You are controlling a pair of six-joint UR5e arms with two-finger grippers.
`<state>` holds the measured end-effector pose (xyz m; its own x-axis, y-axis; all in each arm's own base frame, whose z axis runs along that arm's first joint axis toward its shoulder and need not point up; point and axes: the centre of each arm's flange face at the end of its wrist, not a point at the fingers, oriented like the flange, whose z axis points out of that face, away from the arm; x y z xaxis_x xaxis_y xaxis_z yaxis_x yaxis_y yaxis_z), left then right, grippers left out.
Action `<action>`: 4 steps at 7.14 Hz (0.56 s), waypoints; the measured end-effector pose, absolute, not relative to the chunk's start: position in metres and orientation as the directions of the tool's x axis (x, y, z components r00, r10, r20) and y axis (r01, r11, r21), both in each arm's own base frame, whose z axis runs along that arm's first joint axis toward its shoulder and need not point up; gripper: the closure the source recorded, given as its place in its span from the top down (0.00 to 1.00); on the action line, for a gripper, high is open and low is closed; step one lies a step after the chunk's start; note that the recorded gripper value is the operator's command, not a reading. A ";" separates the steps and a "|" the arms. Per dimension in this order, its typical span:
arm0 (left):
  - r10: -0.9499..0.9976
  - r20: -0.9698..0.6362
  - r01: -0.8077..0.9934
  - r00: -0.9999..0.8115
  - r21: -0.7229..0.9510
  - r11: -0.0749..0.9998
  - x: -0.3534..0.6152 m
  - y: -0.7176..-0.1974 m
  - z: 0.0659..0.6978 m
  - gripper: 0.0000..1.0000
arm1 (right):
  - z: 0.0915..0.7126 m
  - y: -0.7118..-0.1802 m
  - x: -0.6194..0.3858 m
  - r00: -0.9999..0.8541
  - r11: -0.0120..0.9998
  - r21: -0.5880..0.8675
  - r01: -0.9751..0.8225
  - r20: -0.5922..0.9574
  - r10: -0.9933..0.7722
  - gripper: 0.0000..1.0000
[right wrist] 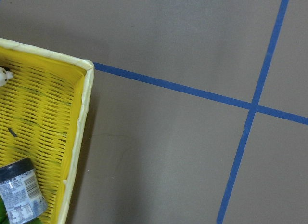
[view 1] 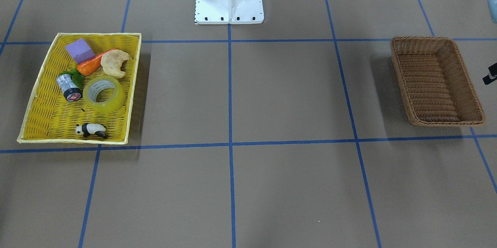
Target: Move tape to another basket
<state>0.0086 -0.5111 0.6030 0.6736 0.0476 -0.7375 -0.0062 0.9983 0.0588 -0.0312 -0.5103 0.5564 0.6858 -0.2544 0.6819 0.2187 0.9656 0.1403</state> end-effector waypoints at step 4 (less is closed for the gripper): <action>0.048 -0.738 -0.007 0.673 0.058 0.998 0.009 -0.511 0.604 0.98 | 0.560 -0.516 -0.040 0.663 0.950 0.208 0.232 0.682 -0.311 1.00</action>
<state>0.0092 -0.5111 0.6039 0.6732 0.0477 -0.7379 -0.0075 0.9983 0.0577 -0.0398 -0.5161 0.5597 0.6625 -0.3107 0.6816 0.2315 0.9503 0.2081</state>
